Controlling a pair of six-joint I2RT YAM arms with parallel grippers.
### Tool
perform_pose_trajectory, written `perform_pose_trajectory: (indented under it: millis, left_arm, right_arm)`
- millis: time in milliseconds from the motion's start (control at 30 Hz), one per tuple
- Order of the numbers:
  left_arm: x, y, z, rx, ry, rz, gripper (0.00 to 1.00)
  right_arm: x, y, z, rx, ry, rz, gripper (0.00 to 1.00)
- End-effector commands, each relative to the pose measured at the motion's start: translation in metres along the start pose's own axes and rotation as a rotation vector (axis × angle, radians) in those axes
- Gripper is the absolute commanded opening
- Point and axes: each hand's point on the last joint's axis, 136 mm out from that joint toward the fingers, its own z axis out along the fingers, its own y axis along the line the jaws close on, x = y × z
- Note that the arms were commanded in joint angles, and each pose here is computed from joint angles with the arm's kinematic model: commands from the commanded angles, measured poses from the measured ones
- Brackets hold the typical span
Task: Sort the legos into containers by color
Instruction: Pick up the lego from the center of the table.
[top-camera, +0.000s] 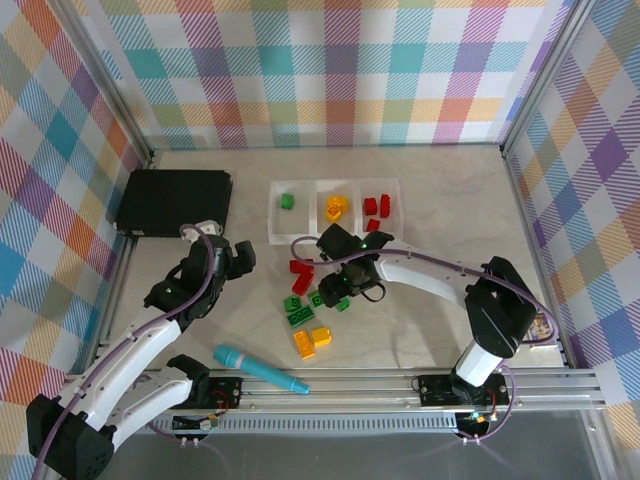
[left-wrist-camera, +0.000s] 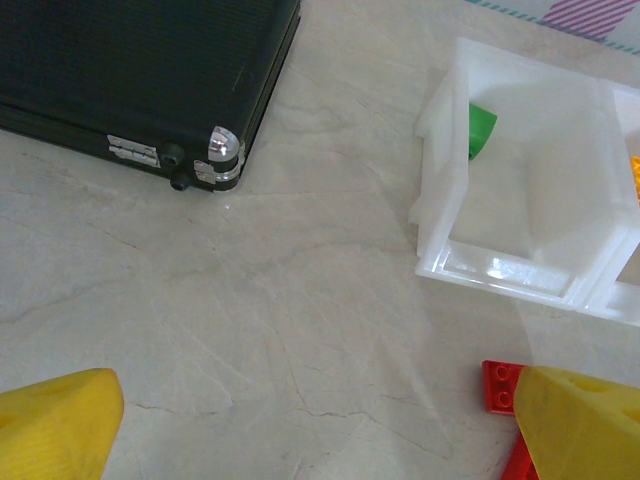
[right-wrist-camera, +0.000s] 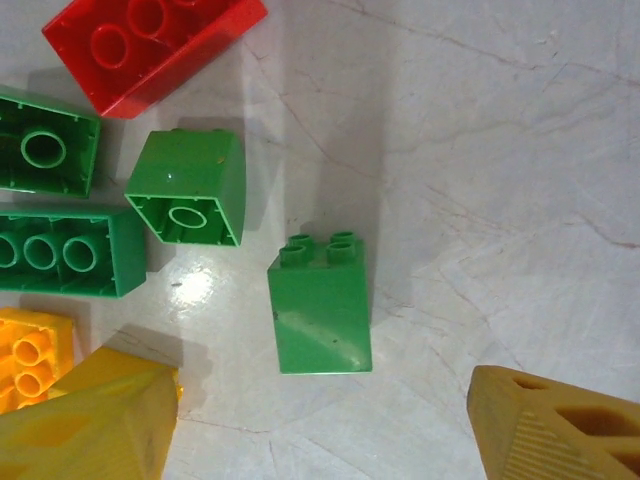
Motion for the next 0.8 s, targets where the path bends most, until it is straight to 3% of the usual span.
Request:
perform_pose_trajectory:
  millis: [0, 300, 767]
  left_arm:
    - [0.000, 0.001, 0.002, 0.005, 0.002, -0.007, 1.00]
    - [0.000, 0.002, -0.001, 0.003, 0.001, -0.012, 1.00]
    - [0.001, 0.001, 0.002, 0.002, 0.007, -0.004, 1.00]
  right_arm:
    - [0.009, 0.004, 0.007, -0.004, 0.053, 0.008, 0.80]
    - [0.013, -0.002, 0.029, 0.058, 0.135, -0.028, 0.83]
    - [0.007, 0.001, 0.046, 0.074, 0.164, -0.038, 0.71]
